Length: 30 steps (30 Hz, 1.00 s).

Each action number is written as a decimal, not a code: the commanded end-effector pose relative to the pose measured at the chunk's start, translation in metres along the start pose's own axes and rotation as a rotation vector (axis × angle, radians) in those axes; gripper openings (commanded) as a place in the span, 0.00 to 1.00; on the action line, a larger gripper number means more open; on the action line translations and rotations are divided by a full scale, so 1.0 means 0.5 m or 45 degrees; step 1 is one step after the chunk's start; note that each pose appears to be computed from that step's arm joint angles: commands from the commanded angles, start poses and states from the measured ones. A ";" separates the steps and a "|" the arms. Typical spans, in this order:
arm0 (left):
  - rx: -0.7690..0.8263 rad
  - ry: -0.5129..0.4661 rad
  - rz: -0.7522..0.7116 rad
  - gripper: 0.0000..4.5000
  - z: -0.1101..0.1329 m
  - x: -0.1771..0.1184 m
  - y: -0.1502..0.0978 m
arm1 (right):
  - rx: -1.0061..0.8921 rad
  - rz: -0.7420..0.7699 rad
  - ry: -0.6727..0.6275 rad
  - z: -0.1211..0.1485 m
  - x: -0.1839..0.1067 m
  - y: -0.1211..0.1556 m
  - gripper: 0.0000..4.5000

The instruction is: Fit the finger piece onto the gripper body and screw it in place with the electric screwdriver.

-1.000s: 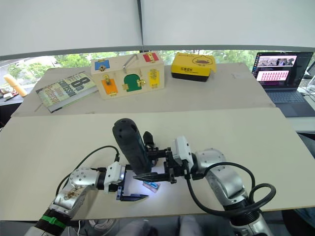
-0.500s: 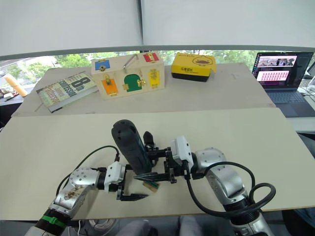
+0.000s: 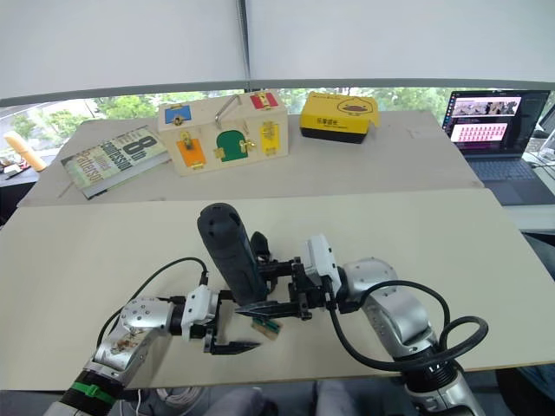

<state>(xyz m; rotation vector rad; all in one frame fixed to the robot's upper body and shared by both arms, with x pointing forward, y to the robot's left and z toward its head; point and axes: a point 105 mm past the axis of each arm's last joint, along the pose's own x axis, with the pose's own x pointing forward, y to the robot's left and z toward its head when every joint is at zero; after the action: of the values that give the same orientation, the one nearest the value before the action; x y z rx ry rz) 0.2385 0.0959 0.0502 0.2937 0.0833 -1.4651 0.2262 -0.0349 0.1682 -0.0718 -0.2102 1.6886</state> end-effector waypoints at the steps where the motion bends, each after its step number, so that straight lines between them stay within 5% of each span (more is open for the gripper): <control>1: -0.090 0.013 0.003 1.00 -0.026 -0.008 -0.018 | -0.096 0.028 -0.084 0.053 0.005 0.004 0.42; 23: -0.087 -0.187 0.101 1.00 0.113 -0.111 -0.002 | -0.132 0.010 -0.177 0.153 -0.006 0.004 0.42; 30: -0.125 -0.176 0.201 1.00 0.111 -0.157 0.014 | -0.160 0.026 -0.171 0.183 -0.017 0.017 0.42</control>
<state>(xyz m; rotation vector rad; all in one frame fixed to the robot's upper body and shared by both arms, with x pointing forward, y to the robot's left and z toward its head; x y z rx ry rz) 0.2283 0.1507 0.1164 0.1069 0.0443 -1.3398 0.2159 -0.0513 0.2368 -0.0273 -0.3234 1.6708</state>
